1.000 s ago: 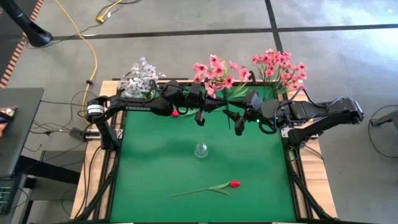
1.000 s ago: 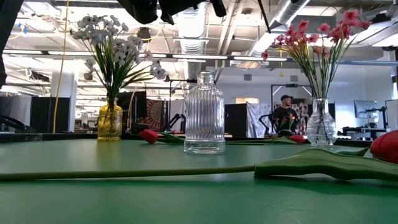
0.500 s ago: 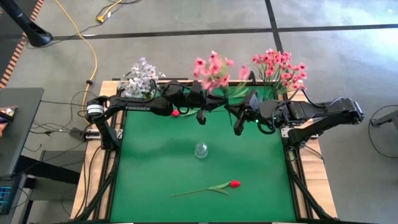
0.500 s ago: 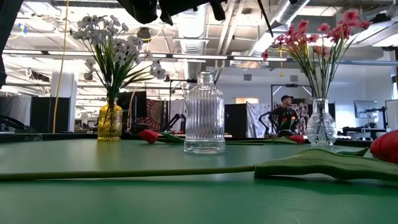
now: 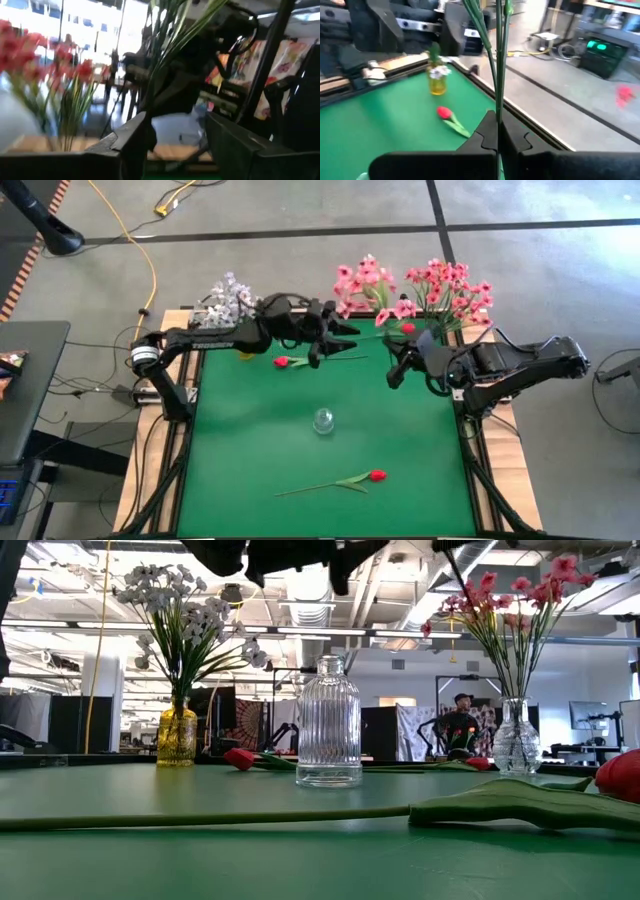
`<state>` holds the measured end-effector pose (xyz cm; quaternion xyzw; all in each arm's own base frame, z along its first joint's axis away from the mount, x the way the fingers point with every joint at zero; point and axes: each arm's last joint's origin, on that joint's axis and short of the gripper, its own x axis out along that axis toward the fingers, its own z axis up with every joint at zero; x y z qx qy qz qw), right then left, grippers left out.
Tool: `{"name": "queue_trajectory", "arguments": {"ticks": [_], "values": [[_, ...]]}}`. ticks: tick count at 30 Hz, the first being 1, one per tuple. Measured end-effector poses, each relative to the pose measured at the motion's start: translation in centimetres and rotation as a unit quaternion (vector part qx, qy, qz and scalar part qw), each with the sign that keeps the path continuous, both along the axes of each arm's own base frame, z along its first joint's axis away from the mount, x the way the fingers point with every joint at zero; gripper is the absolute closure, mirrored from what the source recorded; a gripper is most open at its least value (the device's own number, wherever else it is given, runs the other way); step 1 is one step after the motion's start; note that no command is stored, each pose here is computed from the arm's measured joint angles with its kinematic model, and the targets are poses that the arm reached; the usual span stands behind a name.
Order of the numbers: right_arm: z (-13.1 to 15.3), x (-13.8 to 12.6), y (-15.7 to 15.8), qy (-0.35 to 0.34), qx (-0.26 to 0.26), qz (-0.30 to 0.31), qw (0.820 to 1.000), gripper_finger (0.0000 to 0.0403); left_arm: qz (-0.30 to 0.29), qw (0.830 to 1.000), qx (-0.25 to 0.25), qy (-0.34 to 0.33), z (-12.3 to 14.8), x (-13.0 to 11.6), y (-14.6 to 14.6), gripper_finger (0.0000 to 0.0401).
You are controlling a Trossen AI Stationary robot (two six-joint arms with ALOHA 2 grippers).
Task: Sort flowers into vase by color
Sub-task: Put the pink flowers into the top transparent vase
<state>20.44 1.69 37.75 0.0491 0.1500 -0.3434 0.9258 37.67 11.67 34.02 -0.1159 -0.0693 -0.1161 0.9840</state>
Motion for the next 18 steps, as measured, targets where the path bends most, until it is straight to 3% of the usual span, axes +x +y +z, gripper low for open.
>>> {"name": "queue_trajectory", "arguments": {"ticks": [10, 18], "values": [[-4.6, -3.9, -0.8, -0.006, -0.042, -0.112, 0.993, 0.038, -0.003, 0.999, -0.008, 0.031, 0.4, -1.1, 0.9, 0.0209], [-7.4, -5.4, -1.8, 0.015, -0.127, -0.227, 0.965, 0.038, 0.004, 0.998, -0.019, 0.055, -0.1, -1.1, 1.0, 0.0209]]}}
